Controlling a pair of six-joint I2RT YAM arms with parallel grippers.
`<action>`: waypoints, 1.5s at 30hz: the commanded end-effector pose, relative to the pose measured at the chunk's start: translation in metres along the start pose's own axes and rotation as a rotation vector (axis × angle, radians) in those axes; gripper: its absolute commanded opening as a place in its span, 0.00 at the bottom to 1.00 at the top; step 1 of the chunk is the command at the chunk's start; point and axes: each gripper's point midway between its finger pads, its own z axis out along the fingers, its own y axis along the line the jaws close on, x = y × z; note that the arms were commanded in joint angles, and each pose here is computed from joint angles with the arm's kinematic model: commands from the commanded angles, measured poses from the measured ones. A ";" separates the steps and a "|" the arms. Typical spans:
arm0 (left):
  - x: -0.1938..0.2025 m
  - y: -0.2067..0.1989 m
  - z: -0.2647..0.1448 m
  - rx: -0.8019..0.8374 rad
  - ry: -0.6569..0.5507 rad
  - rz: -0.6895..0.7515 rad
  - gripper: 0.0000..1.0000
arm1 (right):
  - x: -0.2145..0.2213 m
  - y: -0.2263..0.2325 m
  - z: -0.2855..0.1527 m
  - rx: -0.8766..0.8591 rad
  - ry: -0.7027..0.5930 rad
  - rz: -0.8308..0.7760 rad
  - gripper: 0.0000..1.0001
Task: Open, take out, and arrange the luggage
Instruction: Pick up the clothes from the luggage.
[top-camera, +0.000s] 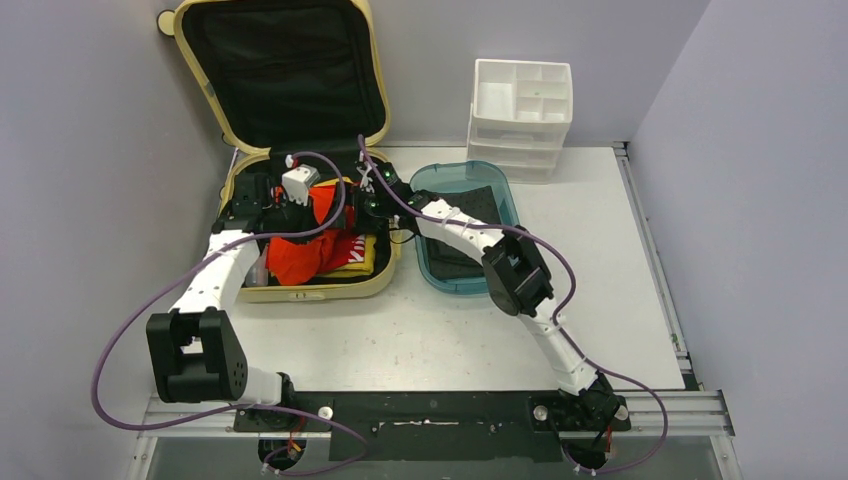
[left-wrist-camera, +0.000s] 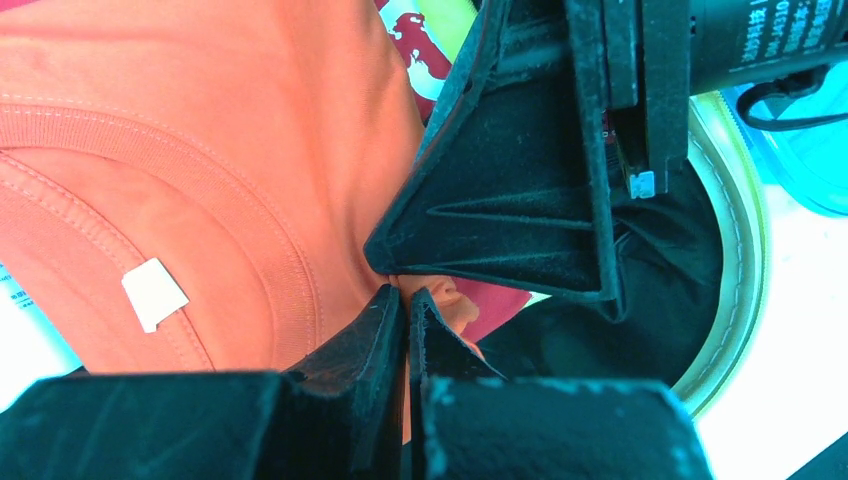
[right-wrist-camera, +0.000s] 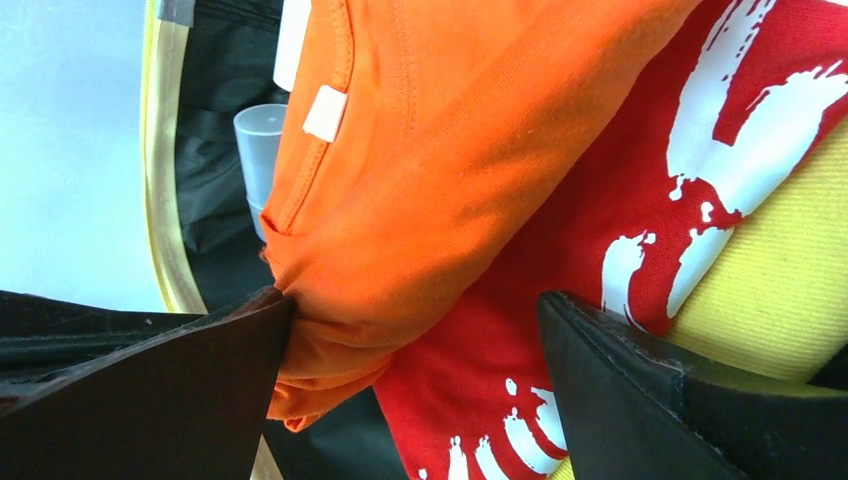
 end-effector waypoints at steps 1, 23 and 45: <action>-0.027 -0.007 -0.012 0.023 -0.108 0.049 0.00 | 0.006 0.011 0.005 -0.116 0.045 0.063 0.97; -0.017 -0.034 -0.010 0.152 -0.089 0.062 0.07 | -0.003 0.018 0.016 -0.381 0.082 0.220 0.89; -0.022 -0.015 -0.053 0.031 -0.157 0.068 0.71 | 0.020 0.016 0.031 -0.389 0.118 0.270 0.58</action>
